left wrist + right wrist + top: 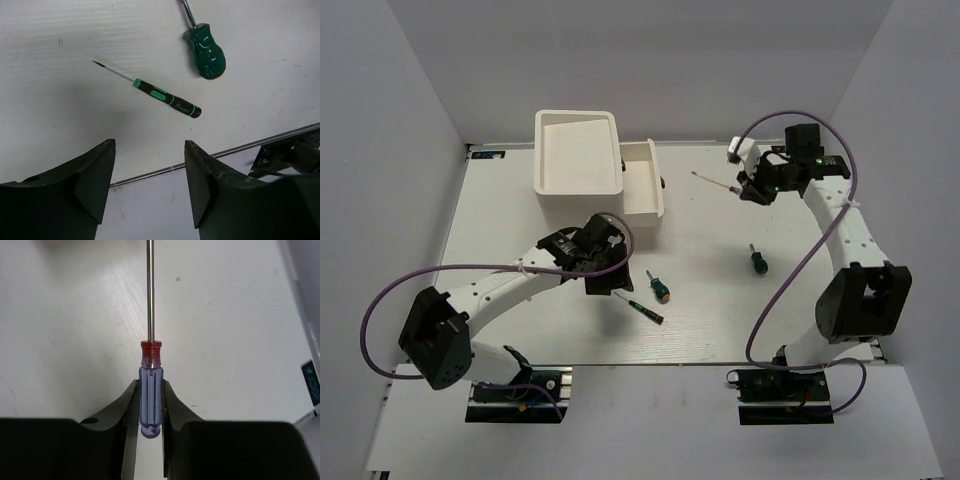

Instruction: Sort the tools into containers

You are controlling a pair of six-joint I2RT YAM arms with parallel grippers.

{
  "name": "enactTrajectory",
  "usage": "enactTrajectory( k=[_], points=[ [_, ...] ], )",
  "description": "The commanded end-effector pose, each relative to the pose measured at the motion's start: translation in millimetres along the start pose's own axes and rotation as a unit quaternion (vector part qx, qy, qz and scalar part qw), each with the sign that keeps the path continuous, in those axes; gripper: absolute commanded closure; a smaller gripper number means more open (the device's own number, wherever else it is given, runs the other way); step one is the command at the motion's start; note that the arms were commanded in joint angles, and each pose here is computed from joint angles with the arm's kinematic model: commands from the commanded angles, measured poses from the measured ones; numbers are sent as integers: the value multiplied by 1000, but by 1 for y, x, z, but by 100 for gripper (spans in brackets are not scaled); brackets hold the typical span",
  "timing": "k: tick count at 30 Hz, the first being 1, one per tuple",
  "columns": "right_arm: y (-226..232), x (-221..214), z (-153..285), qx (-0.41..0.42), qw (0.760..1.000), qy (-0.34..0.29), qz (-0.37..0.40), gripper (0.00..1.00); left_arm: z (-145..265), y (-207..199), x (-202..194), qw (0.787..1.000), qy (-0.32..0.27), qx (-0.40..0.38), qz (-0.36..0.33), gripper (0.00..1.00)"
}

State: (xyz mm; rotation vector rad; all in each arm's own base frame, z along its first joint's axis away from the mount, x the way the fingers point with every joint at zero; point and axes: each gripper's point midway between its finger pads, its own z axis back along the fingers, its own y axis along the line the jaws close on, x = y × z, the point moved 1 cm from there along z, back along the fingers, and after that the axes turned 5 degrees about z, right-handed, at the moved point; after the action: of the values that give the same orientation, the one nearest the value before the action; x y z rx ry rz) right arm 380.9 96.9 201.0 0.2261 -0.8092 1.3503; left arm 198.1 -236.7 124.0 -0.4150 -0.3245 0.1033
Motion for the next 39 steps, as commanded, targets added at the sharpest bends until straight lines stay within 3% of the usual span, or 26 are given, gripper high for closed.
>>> enactTrajectory(
  k=[1, 2, 6, 7, 8, 10, 11, 14, 18, 24, 28, 32, 39],
  points=[
    [-30, 34, 26, -93, 988, -49, -114, 100, -2, -10, -1, 999, 4, 5, 53, 33],
    [-32, 45, 27, -89, 986, -66, -121, 100, -8, -4, -6, 997, 22, 31, 71, 33],
    [-37, 103, -9, -14, 952, -104, -286, 100, -15, -6, -8, 992, 45, 71, 94, 33],
    [-38, 136, -8, -1, 942, -127, -310, 100, -18, -9, -11, 990, 53, 81, 99, 33],
    [-38, 139, -35, 30, 917, -121, -380, 100, -17, -11, -8, 991, 51, 78, 99, 33],
    [-47, 168, -36, 41, 899, -163, -405, 100, -20, -11, -10, 990, 44, 88, 105, 31],
    [-45, 194, -49, 57, 878, -193, -434, 100, -18, -12, -9, 990, 41, 84, 109, 30],
    [-35, 224, -70, 82, 849, -216, -476, 100, -20, -18, -11, 990, 30, 73, 120, 28],
    [-15, 226, -111, 113, 811, -178, -545, 100, -25, -21, -14, 988, 28, 68, 139, 25],
    [-6, 222, -136, 107, 806, -168, -557, 100, -37, -22, -21, 988, 31, 74, 134, 23],
    [7, 207, -150, 118, 809, -144, -558, 69, -45, -25, -22, 988, 34, 75, 129, 23],
    [11, 204, -150, 122, 821, -142, -539, 53, -53, -23, -32, 987, 53, 82, 125, 23],
    [9, 204, -125, 118, 846, -154, -497, 47, -61, -20, -43, 982, 73, 117, 126, 24]
  ],
)
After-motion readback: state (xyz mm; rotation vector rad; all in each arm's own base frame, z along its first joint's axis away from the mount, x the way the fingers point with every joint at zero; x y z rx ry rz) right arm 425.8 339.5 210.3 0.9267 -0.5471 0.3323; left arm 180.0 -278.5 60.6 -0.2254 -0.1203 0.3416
